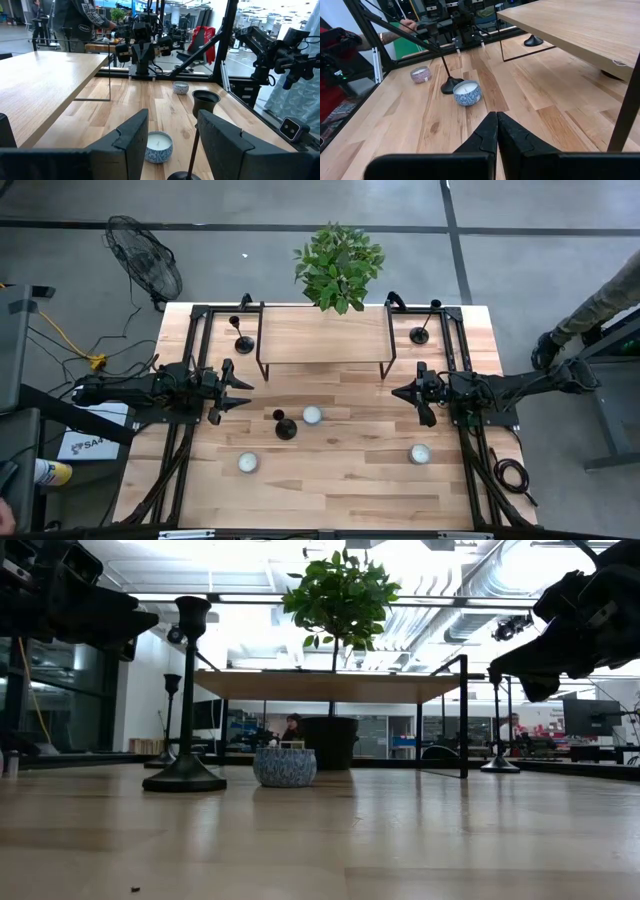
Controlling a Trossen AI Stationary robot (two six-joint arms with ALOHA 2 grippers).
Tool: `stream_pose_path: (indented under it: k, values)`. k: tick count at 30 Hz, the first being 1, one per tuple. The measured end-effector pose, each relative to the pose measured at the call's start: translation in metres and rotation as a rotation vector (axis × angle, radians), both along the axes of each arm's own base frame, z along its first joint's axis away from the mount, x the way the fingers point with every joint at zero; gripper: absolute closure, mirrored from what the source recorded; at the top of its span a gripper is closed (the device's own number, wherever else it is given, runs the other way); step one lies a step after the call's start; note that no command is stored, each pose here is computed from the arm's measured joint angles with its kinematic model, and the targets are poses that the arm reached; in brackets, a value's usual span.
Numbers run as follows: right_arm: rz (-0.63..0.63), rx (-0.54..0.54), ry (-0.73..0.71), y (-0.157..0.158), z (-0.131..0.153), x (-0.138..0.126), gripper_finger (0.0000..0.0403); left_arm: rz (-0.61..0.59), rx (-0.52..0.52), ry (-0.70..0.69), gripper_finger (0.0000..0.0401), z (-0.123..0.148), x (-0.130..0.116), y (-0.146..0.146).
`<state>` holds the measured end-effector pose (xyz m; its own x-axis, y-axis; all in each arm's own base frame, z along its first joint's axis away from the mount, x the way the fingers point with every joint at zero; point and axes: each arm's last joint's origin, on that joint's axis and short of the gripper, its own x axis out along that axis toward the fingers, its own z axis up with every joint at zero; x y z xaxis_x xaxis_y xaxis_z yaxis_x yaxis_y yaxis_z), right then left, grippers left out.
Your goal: Pick & Place candle stick holders
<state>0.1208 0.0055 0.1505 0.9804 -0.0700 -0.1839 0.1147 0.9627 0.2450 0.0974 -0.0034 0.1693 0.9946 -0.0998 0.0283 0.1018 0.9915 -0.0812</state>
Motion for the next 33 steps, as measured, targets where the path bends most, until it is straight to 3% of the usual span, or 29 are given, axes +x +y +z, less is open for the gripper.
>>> stream_pose_path:
  k: [25,29,33]
  values:
    - [0.000,0.000,0.000,0.0000,0.0001,0.0000,0.0400,0.000,0.000,0.000,0.0231,0.0000,0.0000,0.0000]
    - [0.017,-0.153,0.011,-0.0007,0.0001,0.0000,0.0400,0.000,0.000,0.000,0.0231,0.0000,0.0000,0.0000]
    - [-0.058,-0.243,0.016,-0.0037,0.0012,-0.0001,0.0400,0.000,0.000,0.001,0.0231,-0.0001,0.0000,0.0000]
